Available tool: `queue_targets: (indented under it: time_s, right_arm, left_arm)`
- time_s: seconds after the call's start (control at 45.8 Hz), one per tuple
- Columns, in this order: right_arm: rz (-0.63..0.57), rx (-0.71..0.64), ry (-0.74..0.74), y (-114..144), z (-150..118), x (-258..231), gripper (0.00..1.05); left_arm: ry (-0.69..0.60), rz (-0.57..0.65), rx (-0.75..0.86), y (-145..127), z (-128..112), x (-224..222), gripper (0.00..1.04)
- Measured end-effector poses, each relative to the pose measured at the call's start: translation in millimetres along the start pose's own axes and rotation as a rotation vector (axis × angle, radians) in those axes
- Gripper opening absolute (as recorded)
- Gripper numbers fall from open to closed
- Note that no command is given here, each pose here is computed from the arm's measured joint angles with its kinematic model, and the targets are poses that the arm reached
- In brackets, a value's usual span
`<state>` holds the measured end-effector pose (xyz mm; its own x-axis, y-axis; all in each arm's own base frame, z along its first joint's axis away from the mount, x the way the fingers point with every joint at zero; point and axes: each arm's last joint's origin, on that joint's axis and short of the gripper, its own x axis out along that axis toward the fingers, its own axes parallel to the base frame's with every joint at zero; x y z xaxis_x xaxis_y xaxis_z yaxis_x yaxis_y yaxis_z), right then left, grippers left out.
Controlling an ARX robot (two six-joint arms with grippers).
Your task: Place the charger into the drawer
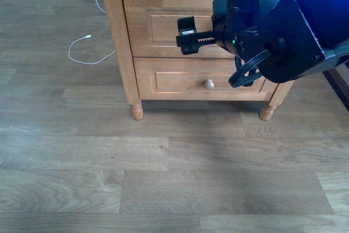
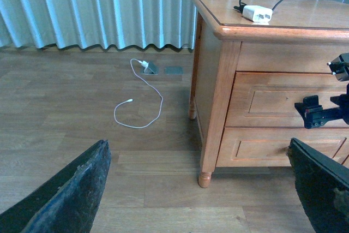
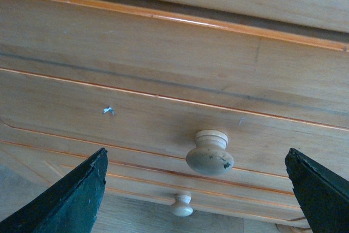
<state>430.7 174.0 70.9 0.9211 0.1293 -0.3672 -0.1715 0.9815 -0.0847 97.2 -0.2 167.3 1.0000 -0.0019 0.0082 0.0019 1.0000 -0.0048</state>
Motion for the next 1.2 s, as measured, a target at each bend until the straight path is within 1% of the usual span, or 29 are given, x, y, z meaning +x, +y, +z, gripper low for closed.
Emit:
queue_targets:
  time_s: [0.218, 0.568, 0.612, 0.83, 0.918, 1.005, 1.027, 1.071, 1.202]
  right_arm:
    - [-0.031, 0.015, 0.003, -2.8, -3.0, 14.4, 0.96]
    - [-0.045, 0.024, 0.004, -1.9, -5.9, 18.8, 0.96]
    - [-0.047, 0.027, 0.002, -1.9, -5.7, 18.8, 0.94]
    - [-0.061, 0.029, -0.009, -1.9, -5.2, 18.9, 0.64]
    - [-0.058, 0.025, -0.007, -1.6, -6.1, 19.2, 0.5]
    - [-0.049, 0.021, -0.006, -1.4, -6.5, 19.3, 0.31]
    - [-0.048, 0.018, -0.006, -1.3, -6.5, 19.3, 0.27]
    - [-0.047, 0.015, -0.006, -1.3, -6.5, 19.3, 0.24]
    - [-0.047, 0.011, -0.006, -1.1, -6.5, 19.2, 0.22]
  left_arm:
    - [0.0, 0.0, 0.0, 0.0, 0.0, 0.0, 0.99]
    - [0.0, 0.0, 0.0, 0.0, 0.0, 0.0, 0.99]
    - [0.0, 0.0, 0.0, 0.0, 0.0, 0.0, 0.99]
    - [0.0, 0.0, 0.0, 0.0, 0.0, 0.0, 0.99]
    - [0.0, 0.0, 0.0, 0.0, 0.0, 0.0, 0.99]
    - [0.0, 0.0, 0.0, 0.0, 0.0, 0.0, 0.99]
    - [0.0, 0.0, 0.0, 0.0, 0.0, 0.0, 0.99]
    - [0.0, 0.0, 0.0, 0.0, 0.0, 0.0, 0.99]
    - [0.0, 0.0, 0.0, 0.0, 0.0, 0.0, 0.99]
